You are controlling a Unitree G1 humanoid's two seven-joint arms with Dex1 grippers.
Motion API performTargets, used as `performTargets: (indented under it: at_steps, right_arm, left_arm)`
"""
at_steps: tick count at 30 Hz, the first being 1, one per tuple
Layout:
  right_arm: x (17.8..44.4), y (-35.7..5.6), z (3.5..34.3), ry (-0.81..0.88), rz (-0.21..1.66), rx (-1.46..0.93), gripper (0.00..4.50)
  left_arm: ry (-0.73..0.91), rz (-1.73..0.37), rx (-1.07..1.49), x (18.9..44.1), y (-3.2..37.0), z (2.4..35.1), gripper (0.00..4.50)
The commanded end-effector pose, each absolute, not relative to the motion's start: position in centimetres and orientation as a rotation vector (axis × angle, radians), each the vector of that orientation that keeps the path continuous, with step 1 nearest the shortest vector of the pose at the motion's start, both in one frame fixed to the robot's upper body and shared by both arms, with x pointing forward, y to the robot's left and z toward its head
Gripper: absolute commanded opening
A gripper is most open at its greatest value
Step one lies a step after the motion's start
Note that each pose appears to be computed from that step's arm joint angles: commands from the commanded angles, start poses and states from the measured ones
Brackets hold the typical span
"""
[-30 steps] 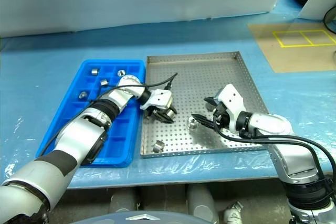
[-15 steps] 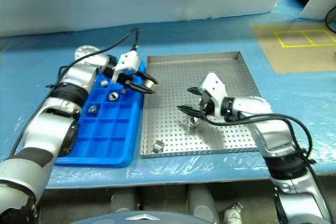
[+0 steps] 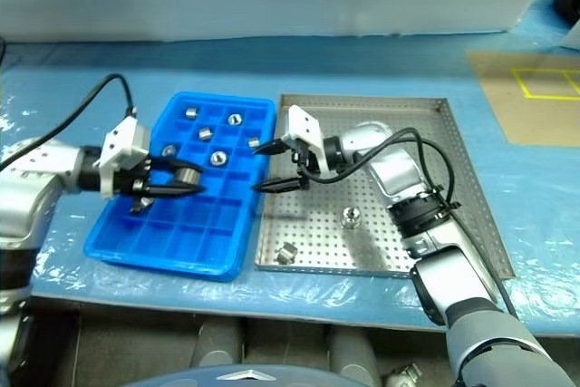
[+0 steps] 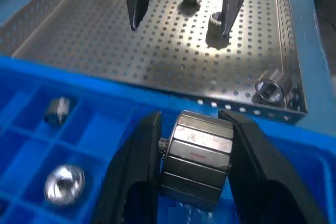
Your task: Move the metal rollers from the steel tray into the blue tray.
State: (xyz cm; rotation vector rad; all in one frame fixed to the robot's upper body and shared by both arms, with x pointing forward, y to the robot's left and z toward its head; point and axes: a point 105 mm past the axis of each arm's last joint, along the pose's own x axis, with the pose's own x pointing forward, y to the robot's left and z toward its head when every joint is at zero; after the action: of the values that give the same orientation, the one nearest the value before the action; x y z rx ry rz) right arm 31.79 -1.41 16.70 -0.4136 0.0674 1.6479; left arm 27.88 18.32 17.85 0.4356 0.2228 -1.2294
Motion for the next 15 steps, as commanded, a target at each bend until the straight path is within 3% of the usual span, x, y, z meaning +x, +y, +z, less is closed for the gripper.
performTargets:
  at_steps: [1, 15]
  right_arm:
    - [31.5, -0.1, 16.9, 0.025, 1.729, -0.468, 3.77]
    - [32.1, 1.6, 16.7, -0.025, 1.75, -0.477, 3.77]
  left_arm:
    - [0.197, -1.109, 0.432, 27.1, 20.0, 18.7, 1.37]
    - [0.301, -0.959, 0.362, 25.0, 21.6, 14.5, 1.37]
